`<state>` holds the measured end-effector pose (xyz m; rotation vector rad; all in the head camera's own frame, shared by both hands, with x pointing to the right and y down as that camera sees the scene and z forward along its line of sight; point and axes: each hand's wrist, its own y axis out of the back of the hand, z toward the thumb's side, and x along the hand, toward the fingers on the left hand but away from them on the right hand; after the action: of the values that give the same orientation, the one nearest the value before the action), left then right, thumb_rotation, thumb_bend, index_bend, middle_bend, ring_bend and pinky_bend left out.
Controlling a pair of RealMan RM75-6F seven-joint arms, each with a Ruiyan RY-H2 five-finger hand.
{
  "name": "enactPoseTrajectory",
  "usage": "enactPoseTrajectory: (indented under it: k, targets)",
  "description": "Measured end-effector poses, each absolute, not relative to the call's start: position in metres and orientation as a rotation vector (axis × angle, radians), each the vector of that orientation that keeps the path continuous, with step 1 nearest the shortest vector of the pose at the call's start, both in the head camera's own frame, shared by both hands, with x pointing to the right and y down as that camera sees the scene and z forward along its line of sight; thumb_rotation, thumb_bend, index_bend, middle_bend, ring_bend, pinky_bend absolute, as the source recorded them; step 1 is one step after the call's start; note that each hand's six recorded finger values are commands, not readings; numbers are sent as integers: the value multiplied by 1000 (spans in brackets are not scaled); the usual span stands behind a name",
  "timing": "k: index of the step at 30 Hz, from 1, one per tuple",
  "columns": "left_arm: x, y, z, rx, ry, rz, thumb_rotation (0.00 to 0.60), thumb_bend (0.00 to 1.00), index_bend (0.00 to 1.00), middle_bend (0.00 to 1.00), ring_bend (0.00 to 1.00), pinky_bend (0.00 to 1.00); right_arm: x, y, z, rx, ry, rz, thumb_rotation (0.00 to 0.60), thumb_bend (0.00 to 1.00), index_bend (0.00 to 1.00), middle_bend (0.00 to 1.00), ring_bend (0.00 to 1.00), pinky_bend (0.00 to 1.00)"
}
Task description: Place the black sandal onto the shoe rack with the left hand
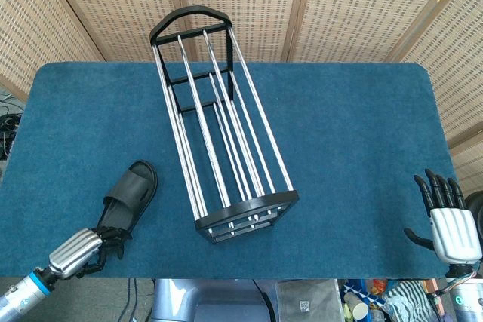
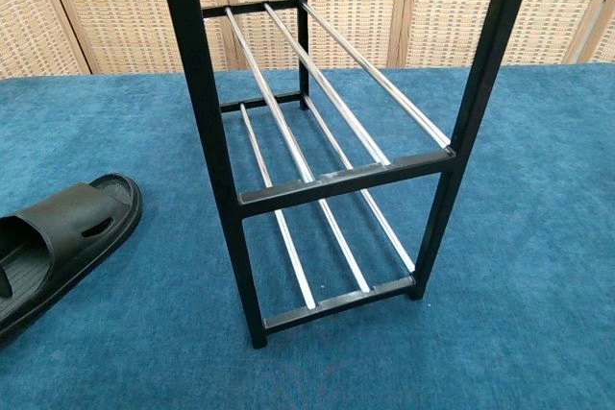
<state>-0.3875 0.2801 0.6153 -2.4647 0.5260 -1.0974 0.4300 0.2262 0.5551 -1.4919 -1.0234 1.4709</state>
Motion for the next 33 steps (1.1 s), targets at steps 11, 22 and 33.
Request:
enactPoseTrajectory:
  k: [11,22,33]
  targets:
    - [-375,296,652,-2644,351,-1224,600,1000,525,300,289,335,432,225,555,-1490,-1031,1480,600,0,0,0,0,0]
    - [-384,285,670,-2616,369,-1320,600,1000,525,300,289,335,434,224,555,-1493,-1039,1484,600,0,0,0,0,0]
    - [-436,240,681,-2465,598,-1503,600,1000,525,290,281,241,434,225,556,-1506,-1042,1485,600,0,0,0,0,0]
